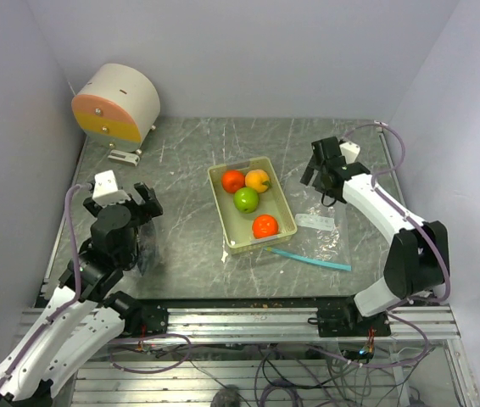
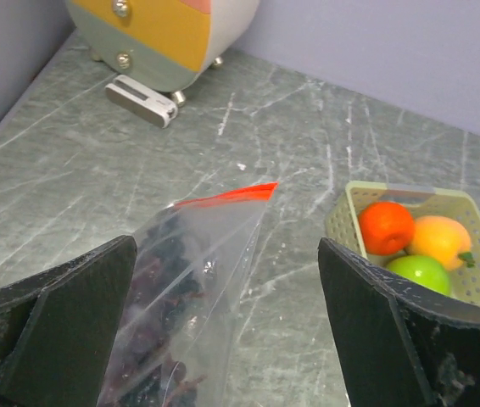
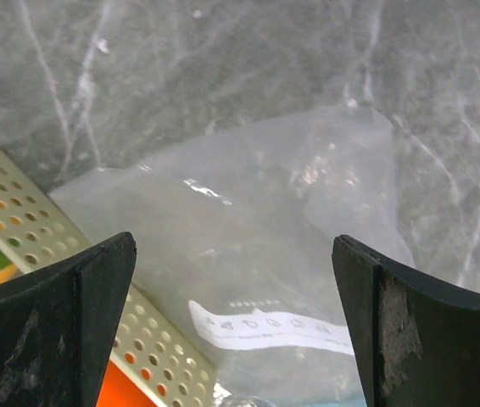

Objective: Place the food in the zip-top bag and seal the zipper
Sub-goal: Place the zipper food storage bag at the center of the board, then pick up the zipper food storage bag at the center of the board.

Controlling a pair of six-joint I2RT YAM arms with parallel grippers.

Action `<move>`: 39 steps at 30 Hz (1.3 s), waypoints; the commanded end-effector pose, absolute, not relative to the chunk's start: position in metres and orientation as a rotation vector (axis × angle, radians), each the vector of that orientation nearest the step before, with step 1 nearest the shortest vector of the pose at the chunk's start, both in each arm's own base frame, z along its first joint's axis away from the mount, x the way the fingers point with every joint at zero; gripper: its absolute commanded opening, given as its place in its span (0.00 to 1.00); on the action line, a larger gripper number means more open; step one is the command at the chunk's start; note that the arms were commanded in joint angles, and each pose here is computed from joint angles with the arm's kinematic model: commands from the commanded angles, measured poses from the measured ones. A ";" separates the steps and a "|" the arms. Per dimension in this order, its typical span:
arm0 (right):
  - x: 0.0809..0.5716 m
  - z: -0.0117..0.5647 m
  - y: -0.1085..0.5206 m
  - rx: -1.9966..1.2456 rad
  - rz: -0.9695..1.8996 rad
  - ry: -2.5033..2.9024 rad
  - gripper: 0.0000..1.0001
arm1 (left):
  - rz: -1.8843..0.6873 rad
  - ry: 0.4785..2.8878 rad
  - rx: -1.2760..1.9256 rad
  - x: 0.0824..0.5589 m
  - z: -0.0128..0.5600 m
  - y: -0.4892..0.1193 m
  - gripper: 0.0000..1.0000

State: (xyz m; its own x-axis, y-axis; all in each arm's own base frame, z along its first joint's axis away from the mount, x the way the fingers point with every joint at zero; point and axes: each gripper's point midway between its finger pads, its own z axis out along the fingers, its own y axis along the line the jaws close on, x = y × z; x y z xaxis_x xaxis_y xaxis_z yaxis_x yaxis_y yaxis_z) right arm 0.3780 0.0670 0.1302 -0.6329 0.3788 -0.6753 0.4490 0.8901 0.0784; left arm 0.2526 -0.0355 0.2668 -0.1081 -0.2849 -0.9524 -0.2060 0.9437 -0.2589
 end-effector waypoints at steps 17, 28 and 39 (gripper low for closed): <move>0.323 0.069 0.035 0.681 -0.227 2.476 1.00 | -0.376 1.590 -0.169 0.247 0.308 -0.084 1.00; 0.326 0.091 0.032 0.598 -0.169 2.373 0.00 | -0.385 1.617 -0.148 0.248 0.303 -0.089 0.97; 0.326 0.211 0.031 0.635 0.055 2.023 0.00 | -0.522 1.598 -0.097 0.247 0.310 -0.113 0.85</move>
State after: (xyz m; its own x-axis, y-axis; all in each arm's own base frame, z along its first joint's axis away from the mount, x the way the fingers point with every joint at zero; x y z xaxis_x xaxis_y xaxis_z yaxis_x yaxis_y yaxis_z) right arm 0.3183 0.0333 0.1552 -0.5256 0.4138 -0.7433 0.4325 0.8824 0.1854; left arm 0.2480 -0.0959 0.2922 -0.1363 -0.3182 -0.9382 0.1472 0.9300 -0.3369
